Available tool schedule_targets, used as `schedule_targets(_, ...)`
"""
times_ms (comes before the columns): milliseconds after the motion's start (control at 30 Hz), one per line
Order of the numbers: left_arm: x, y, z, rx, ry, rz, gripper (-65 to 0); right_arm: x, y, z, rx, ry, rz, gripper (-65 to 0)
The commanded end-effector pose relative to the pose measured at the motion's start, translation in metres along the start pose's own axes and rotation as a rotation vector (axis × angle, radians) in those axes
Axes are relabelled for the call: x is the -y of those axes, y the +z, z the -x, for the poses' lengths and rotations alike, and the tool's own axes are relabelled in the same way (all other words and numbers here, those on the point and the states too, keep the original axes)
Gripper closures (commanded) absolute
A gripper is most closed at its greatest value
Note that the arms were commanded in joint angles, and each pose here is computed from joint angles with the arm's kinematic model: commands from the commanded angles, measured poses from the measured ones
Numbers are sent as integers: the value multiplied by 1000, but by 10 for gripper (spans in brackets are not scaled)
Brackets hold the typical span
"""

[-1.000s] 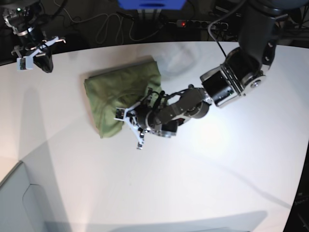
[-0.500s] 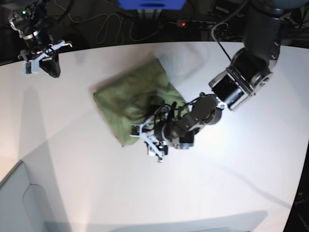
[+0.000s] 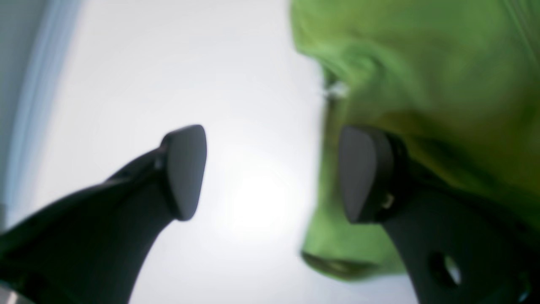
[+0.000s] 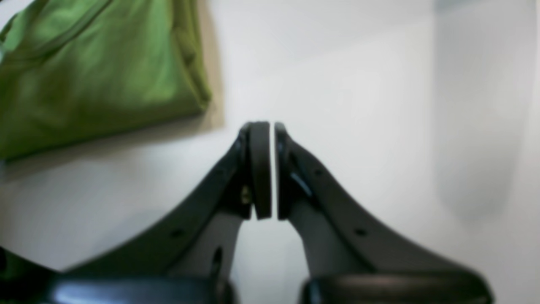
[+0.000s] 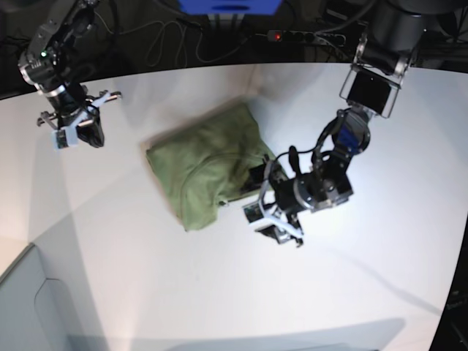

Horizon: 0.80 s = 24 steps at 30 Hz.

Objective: Fold the T-shirt properly

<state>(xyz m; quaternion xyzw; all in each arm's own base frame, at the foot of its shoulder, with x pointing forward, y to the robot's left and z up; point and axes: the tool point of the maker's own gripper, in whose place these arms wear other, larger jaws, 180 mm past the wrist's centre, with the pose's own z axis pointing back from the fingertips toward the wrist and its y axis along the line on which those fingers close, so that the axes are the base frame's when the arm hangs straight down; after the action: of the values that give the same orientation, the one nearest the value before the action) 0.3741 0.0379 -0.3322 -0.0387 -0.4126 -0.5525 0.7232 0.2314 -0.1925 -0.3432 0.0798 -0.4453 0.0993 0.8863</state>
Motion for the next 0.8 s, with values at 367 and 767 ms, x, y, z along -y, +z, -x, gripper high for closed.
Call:
schedule_targets(367, -44, 153, 136, -255, 370, -449, -465, -24, -76, -27, -28, 138, -171, 0)
schedule_targets(767, 11, 270, 233, -395, 779, -747, -465, -34, -115, -14, -106, 101, -265, 0)
